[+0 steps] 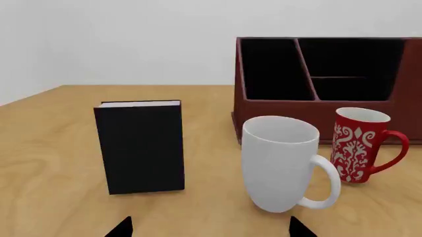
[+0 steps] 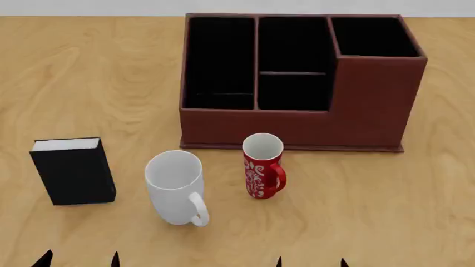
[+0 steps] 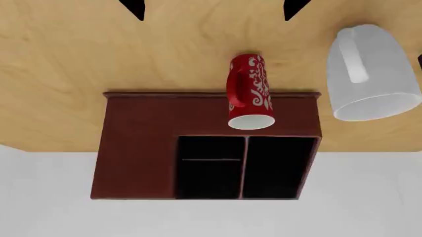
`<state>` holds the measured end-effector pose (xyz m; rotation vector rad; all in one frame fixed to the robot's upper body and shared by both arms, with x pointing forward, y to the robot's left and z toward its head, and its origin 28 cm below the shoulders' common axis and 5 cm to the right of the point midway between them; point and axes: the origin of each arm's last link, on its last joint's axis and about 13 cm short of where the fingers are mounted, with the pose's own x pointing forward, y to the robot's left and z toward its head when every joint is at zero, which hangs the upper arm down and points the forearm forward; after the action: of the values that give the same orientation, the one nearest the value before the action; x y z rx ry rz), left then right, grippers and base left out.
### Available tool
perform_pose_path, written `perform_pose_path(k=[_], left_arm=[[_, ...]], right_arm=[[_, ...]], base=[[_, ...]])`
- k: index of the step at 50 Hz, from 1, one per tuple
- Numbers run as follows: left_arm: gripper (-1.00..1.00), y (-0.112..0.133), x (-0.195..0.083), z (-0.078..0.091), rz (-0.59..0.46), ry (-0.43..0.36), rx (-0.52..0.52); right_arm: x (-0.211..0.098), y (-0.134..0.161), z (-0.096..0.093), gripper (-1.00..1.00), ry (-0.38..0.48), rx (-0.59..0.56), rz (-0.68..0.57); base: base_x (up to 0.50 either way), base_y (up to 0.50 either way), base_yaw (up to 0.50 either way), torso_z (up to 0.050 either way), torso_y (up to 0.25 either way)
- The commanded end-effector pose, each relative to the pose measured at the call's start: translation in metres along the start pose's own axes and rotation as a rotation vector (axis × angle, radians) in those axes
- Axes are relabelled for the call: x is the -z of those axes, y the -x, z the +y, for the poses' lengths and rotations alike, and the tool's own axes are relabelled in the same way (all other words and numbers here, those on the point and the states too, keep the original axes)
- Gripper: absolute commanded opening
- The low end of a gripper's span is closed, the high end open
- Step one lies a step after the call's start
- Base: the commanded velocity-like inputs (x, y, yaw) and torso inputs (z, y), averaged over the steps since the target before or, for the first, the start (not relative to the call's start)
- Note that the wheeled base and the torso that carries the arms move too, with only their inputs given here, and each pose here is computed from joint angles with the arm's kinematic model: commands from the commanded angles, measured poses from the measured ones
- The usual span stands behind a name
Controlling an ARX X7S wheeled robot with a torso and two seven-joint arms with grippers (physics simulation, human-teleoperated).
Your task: Pick up the white mug and place it to the right of the caddy.
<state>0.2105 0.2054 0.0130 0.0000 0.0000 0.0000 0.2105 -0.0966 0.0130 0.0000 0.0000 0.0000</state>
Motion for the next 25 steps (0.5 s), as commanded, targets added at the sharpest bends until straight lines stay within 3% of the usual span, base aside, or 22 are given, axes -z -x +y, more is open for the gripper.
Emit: perform_pose_path(k=[1,18,25], left_arm=[[1.00,0.000,-0.001,0.004,0.000,0.000,0.000],[1.00,0.000,-0.001,0.000,0.004,0.003,0.004],[1.00,0.001,-0.014,0.003,0.007,0.061,0.007]], right_arm=[[0.001,-0.001,0.001,1.00,0.000,0.000,0.000],[-0.001,0.000,0.000,1.00,0.018,0.000,0.000],[-0.014,-0.001,0.000,1.00,0.047,-0.003,-0.039]], base=[[0.00,0.00,0.00,0.000,0.000],[0.00,0.00,0.00,0.000,0.000],[0.00,0.00,0.00,0.000,0.000]])
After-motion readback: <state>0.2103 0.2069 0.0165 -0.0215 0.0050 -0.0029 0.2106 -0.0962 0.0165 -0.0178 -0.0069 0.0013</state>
